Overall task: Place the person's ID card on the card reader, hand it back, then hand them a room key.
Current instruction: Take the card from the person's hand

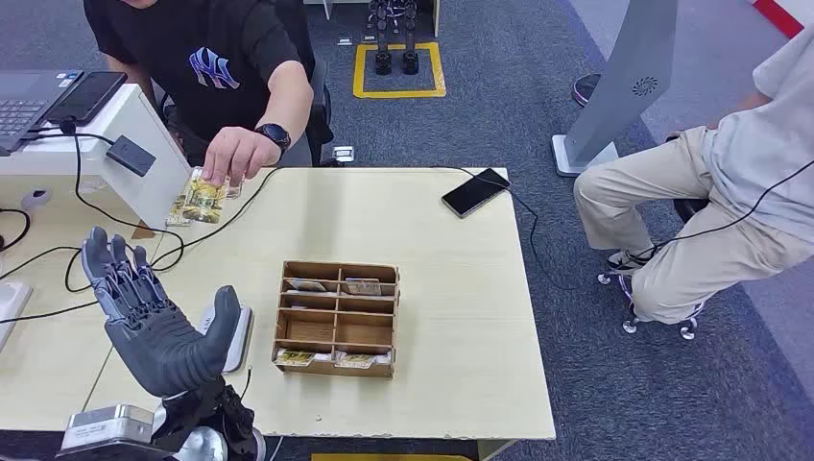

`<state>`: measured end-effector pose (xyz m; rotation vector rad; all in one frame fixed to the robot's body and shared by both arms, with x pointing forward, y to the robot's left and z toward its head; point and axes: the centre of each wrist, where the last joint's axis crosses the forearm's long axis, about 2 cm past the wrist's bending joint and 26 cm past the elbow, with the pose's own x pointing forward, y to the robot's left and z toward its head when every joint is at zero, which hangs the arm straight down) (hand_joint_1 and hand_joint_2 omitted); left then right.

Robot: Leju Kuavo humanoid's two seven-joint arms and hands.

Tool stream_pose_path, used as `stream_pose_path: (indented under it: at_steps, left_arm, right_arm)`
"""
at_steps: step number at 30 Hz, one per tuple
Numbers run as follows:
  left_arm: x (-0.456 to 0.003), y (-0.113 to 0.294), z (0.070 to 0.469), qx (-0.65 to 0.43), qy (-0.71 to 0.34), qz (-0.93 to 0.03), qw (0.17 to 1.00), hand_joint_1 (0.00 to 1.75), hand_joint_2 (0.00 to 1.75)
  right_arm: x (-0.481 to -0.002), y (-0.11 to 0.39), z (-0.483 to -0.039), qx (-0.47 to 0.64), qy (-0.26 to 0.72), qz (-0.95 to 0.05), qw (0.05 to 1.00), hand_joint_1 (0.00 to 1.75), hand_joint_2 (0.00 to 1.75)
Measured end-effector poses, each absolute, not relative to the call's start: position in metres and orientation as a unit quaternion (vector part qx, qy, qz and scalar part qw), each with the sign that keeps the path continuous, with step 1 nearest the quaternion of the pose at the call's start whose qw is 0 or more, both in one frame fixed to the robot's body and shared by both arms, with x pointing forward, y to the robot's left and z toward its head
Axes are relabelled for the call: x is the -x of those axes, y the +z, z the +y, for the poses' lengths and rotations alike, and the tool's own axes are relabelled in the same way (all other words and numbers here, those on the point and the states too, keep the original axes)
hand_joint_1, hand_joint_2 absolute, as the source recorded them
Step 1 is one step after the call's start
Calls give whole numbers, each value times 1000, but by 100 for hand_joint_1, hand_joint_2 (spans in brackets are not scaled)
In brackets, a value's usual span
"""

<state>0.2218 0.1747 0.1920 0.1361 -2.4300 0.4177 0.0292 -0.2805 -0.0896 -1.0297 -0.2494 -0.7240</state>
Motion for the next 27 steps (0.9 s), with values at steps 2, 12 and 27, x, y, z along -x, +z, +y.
stream_pose_path:
  at_steps: [2, 12, 27]
  left_arm:
    - [-222, 192, 175, -52, 160, -929, 330, 0, 175]
    - [-223, 192, 174, -51, 158, -929, 330, 0, 175]
    - [-232, 188, 175, -93, 144, -929, 326, 0, 175]
  right_arm:
    - [-29, -90, -281, 480, -338, -116, 801, 0, 175]
    - [-29, -90, -280, 480, -336, -117, 802, 0, 175]
    - [-29, -90, -278, 478, -331, -119, 805, 0, 175]
